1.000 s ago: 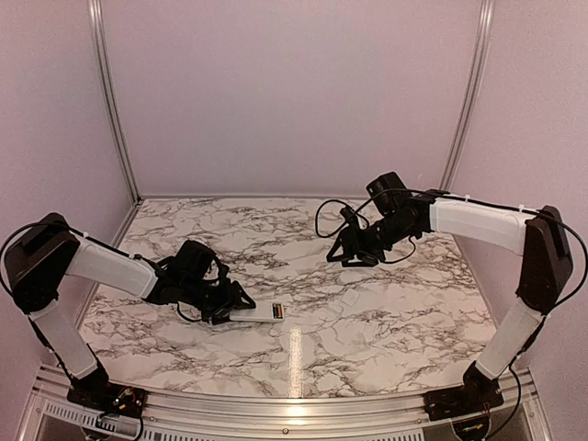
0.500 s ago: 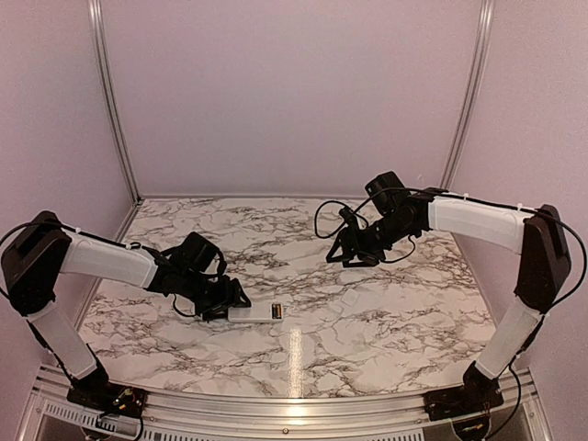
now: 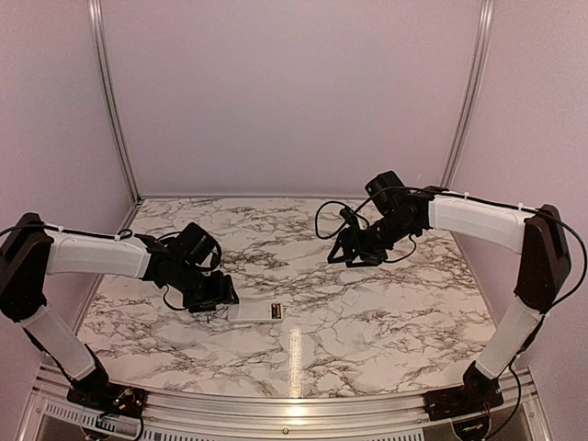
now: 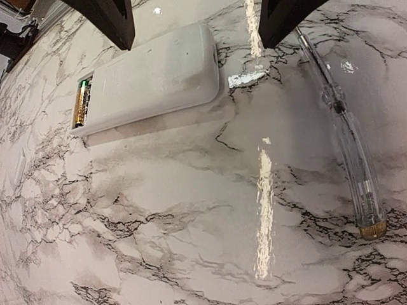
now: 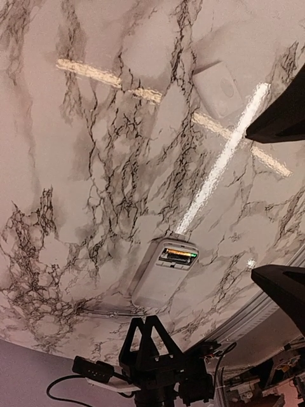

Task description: Unload the batteries from the remote control

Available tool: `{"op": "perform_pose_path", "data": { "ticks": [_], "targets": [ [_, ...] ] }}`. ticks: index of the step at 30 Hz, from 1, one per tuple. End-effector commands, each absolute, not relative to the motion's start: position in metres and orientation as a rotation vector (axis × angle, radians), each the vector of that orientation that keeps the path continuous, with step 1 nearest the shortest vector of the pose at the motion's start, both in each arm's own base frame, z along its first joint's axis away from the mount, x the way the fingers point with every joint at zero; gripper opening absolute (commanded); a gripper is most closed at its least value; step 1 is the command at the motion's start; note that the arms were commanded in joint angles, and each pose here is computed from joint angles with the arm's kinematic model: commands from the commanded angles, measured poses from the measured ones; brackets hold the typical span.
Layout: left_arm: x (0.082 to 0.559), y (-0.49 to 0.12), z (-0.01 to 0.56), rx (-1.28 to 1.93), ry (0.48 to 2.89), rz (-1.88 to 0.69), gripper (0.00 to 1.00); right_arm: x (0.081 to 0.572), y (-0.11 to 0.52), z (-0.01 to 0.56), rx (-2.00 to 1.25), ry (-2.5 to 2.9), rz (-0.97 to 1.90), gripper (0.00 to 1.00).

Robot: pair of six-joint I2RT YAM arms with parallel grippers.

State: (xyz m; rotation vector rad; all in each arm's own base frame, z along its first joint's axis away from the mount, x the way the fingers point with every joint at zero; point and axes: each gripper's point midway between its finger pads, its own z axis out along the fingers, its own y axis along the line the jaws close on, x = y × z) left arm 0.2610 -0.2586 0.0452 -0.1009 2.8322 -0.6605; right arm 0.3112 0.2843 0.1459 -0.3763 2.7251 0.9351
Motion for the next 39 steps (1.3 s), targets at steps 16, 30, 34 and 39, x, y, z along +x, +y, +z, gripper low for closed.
{"op": "perform_pose_path", "data": {
  "ticks": [16, 30, 34, 39],
  "targets": [
    [0.274, -0.207, 0.050, -0.184, 2.776, -0.272, 0.62, 0.326, 0.284, 0.150, -0.444, 2.711, 0.851, 0.85],
    [0.293, -0.200, 0.027, -0.211, 2.790, -0.074, 0.45, 0.325, 0.281, 0.148, -0.485, 2.720, 0.827, 0.85],
    [0.290, -0.197, 0.021, -0.215, 2.806, -0.048, 0.43, 0.324, 0.279, 0.148, -0.504, 2.723, 0.808, 0.85],
    [0.286, -0.195, 0.013, -0.227, 2.825, -0.030, 0.36, 0.322, 0.277, 0.146, -0.521, 2.730, 0.793, 0.85]
  ]
}}
